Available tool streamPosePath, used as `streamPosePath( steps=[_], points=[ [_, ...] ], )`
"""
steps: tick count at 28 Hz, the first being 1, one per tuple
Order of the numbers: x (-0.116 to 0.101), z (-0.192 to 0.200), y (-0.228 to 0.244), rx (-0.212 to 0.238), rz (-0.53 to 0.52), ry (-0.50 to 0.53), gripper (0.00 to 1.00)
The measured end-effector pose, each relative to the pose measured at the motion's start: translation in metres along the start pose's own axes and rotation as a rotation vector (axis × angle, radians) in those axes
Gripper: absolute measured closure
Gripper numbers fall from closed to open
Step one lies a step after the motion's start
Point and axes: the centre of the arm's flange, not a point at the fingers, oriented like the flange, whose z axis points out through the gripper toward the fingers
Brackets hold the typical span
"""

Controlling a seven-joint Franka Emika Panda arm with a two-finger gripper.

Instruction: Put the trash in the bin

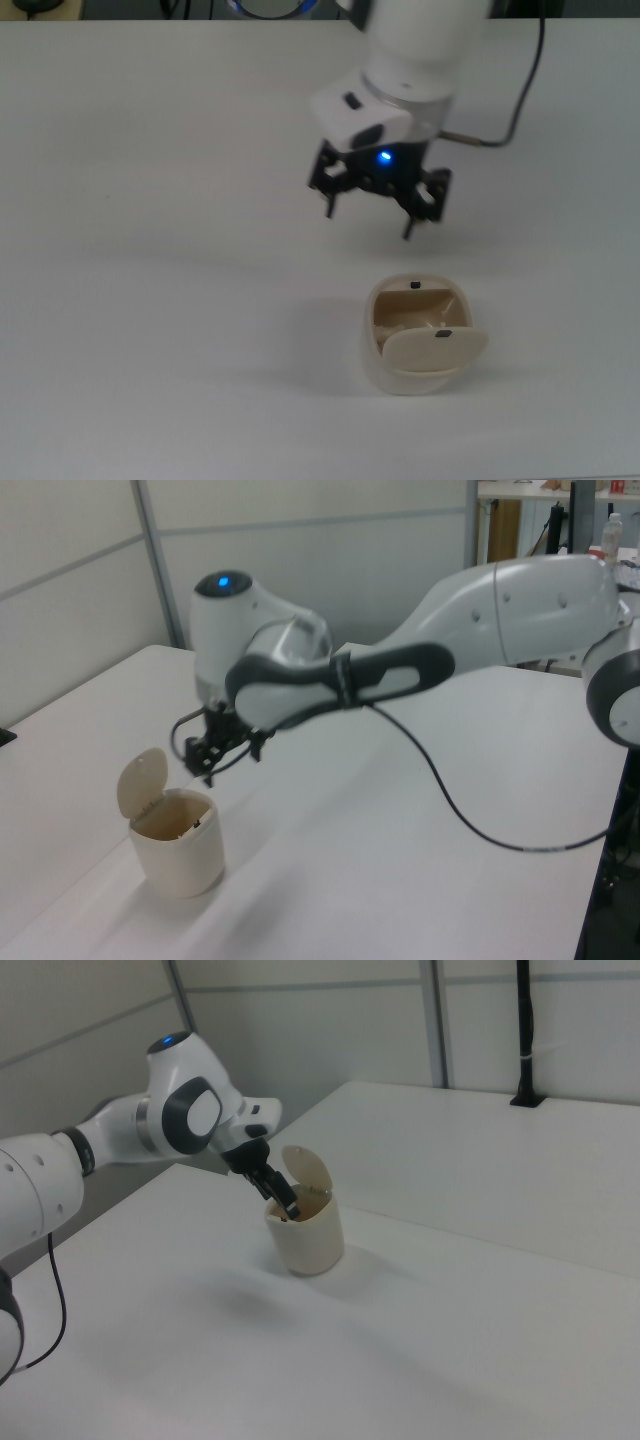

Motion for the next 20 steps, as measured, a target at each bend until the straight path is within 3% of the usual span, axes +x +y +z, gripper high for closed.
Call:
streamPosePath(
  steps=[4, 8, 14, 20],
  points=[
    [0.0, -0.027, 0.056, -0.013, -0.122, -0.126, 0.0],
    [-0.005, -0.058, 0.112, 0.029, -0.227, -0.231, 0.0],
    [-0.02, -0.093, 0.204, 0.078, -0.306, -0.29, 0.0],
    [-0.031, -0.099, 0.257, 0.094, -0.322, -0.316, 0.0]
  ],
)
